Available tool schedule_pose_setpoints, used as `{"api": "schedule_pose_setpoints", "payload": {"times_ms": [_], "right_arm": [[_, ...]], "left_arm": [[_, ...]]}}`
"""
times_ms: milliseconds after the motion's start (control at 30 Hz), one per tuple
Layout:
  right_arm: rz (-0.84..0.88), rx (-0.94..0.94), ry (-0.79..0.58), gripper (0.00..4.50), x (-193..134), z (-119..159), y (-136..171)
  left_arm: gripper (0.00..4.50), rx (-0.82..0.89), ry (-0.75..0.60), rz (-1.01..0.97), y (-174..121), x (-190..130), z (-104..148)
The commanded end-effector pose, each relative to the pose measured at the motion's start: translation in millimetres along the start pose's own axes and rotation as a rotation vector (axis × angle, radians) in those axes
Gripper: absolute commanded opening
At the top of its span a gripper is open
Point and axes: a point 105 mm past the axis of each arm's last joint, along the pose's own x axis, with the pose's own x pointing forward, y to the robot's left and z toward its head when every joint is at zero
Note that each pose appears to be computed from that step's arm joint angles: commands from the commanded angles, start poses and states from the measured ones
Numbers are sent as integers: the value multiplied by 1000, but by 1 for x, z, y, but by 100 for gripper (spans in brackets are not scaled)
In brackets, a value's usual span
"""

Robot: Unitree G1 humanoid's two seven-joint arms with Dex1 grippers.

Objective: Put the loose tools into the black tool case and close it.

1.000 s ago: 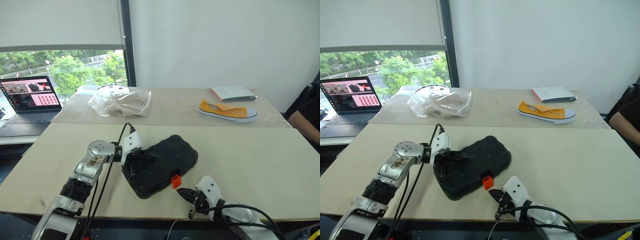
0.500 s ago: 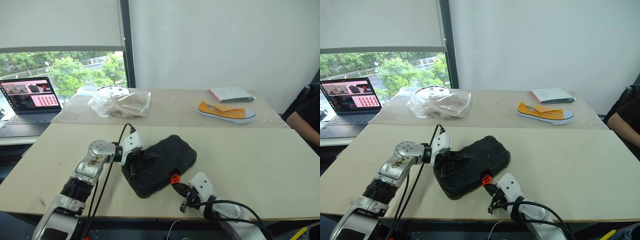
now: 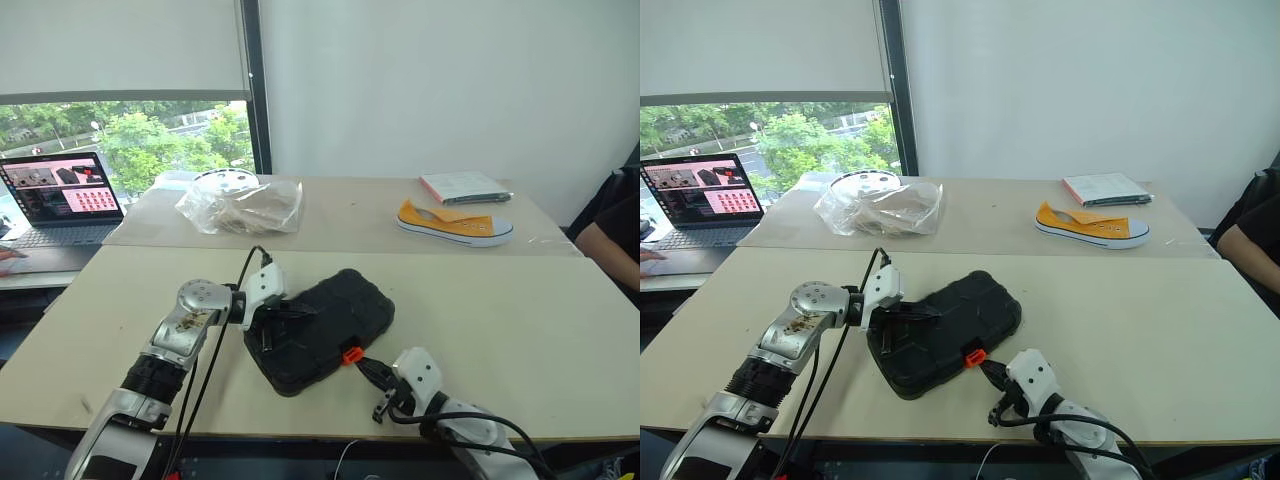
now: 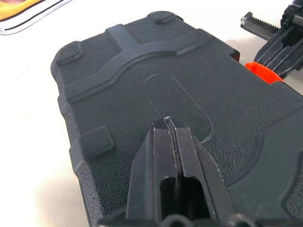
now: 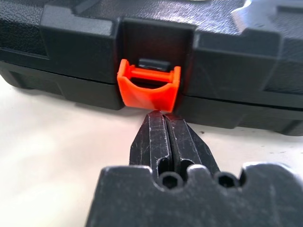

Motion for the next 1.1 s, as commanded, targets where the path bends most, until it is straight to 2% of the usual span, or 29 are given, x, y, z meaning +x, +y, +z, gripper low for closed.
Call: {"api": "schedule_pose_setpoints", "payload": {"times_ms": [33,300,600,833,967,1100], "right_arm": [[-3,-74,-161,2,1,42,-5],[107,-70,-198,2,4,57,10],[104,-73,-184,2,13,55,7],[101,-68,-197,2,-10,62,2],[94,-39,-107,2,-24,45,1],[90,-26,-19,2,-25,26,1]], "left_arm": [[0,-82,84,-49,-14,8,-30],[0,-90,86,-45,-14,8,-32],[0,-94,85,-43,-15,9,-33],[0,-94,89,-37,-14,7,-34],[0,-92,89,-37,-14,7,-34],[0,-92,89,-40,-14,7,-34]]}}
